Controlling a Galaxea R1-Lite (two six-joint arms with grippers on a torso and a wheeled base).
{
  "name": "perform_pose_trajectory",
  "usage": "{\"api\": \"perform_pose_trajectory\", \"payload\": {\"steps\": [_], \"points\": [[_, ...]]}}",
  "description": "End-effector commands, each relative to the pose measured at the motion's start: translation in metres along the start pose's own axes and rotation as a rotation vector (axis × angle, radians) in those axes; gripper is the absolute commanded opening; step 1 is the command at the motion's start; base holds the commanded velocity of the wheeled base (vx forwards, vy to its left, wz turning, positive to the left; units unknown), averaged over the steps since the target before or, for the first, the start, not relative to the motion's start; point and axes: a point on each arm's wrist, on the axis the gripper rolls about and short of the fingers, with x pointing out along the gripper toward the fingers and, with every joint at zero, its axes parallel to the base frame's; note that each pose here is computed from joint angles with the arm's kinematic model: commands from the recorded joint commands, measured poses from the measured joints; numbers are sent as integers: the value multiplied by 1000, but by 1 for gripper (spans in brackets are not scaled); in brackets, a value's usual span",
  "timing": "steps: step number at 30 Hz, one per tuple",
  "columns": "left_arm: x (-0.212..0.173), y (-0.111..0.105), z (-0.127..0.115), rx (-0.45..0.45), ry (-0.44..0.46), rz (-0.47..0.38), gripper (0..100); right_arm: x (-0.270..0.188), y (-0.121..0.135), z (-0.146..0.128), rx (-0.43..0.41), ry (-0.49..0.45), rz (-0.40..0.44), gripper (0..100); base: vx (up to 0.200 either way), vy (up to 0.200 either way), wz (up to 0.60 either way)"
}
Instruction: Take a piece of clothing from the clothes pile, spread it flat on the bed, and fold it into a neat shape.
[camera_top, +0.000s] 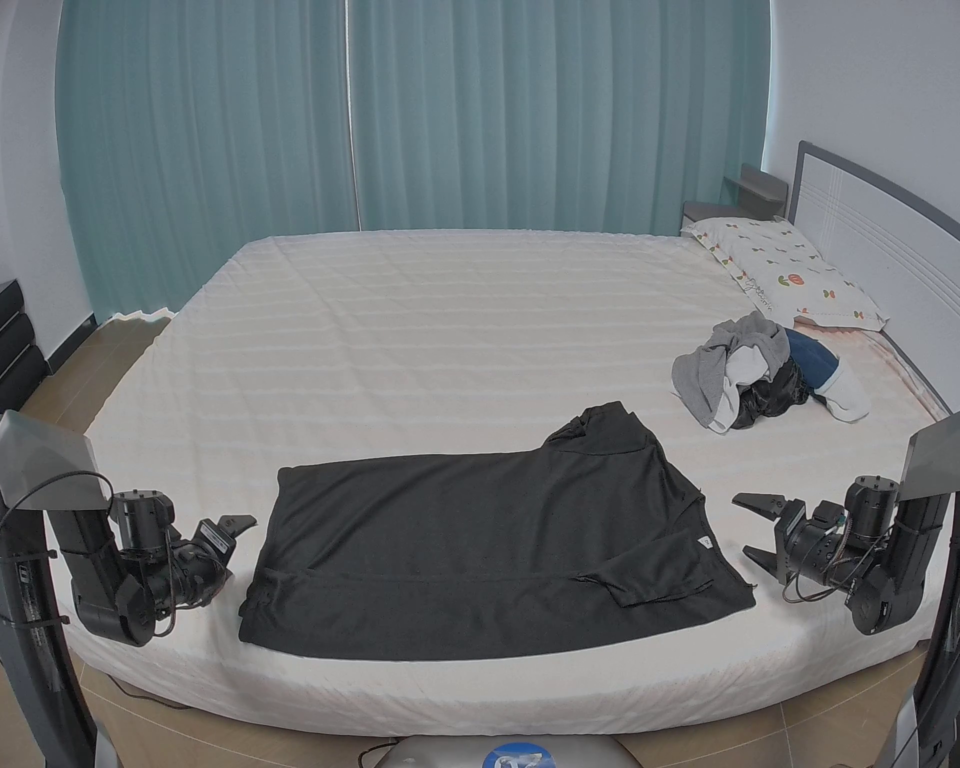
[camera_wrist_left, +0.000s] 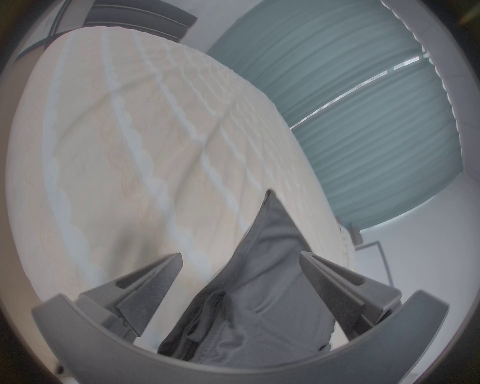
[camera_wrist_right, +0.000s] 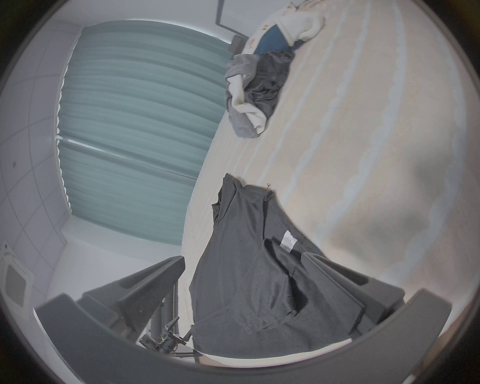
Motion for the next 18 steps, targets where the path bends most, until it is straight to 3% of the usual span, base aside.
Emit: {"api": "perform_pose_trajectory", "payload": {"steps": [1, 4, 16, 18], "points": [[-18, -18, 23, -106, -78, -83, 100, -5, -3, 9, 49, -12, 16, 100, 0, 0, 0], [-19, -18, 23, -134, -57, -100, 100, -4, -3, 9, 54, -10, 18, 100, 0, 0, 0], [-17, -12, 22, -128, -5, -109, 100, -3, -5, 7, 56, -1, 11, 100, 200, 0, 0], [-17, -12, 22, -127, -4, -108, 100, -2, -5, 6, 52, 2, 10, 100, 0, 0, 0]]}}
